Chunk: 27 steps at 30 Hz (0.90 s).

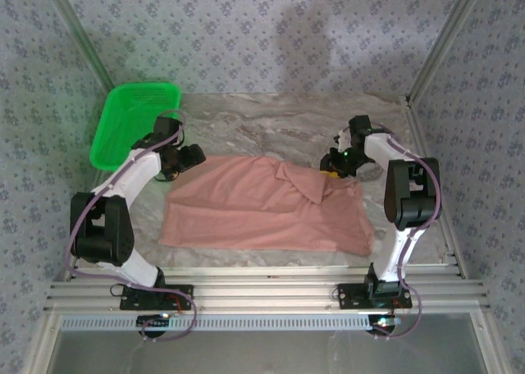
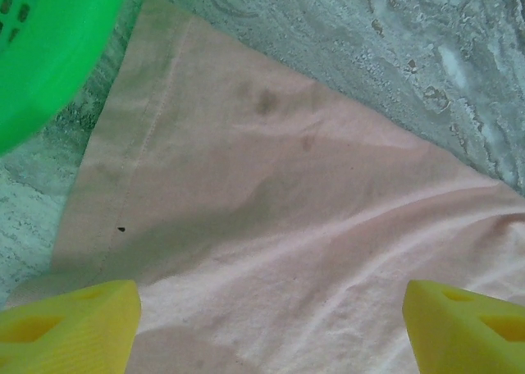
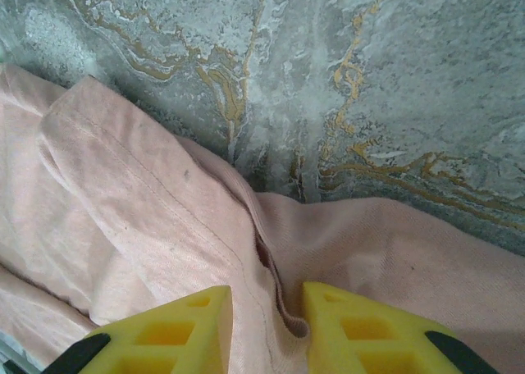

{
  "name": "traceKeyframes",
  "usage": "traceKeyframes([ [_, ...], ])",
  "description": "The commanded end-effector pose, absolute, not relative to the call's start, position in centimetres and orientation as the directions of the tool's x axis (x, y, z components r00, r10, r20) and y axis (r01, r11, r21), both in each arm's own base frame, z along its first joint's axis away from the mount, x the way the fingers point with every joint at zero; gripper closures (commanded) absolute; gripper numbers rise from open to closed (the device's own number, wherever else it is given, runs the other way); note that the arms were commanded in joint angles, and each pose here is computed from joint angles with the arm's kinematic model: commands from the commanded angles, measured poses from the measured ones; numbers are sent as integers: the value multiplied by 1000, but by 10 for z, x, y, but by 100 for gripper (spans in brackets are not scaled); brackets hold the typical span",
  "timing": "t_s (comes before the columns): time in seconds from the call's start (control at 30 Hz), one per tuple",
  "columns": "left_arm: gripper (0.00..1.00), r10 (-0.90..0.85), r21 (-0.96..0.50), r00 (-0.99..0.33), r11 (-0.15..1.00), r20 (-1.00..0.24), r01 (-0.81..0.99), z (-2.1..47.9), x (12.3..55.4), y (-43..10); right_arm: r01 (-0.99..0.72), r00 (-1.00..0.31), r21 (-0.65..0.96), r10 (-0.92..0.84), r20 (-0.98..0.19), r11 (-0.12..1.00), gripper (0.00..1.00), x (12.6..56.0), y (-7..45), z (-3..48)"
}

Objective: Fold and stack the t-shirts

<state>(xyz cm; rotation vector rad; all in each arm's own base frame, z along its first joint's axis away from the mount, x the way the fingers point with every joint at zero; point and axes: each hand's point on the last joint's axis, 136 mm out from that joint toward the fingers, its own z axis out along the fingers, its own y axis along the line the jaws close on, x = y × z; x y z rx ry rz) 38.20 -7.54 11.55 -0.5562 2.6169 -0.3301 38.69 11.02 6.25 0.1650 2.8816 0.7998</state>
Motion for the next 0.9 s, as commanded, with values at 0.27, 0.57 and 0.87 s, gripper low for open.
traceKeyframes([
  [0.27, 17, -439, -326, -829, 885, -346, -332, 107, 378, -78, 38, -990, 530, 104, -94, 847, 70, 380, 122, 64],
  [0.57, 18, -443, -320, -830, 884, -339, -341, 104, 375, -74, 23, -994, 519, 73, -77, 854, 70, 381, 135, 56],
  [0.87, 18, -444, -318, -826, 884, -347, -341, 111, 386, -72, 0, -989, 463, 68, -130, 886, 99, 386, 125, 69],
])
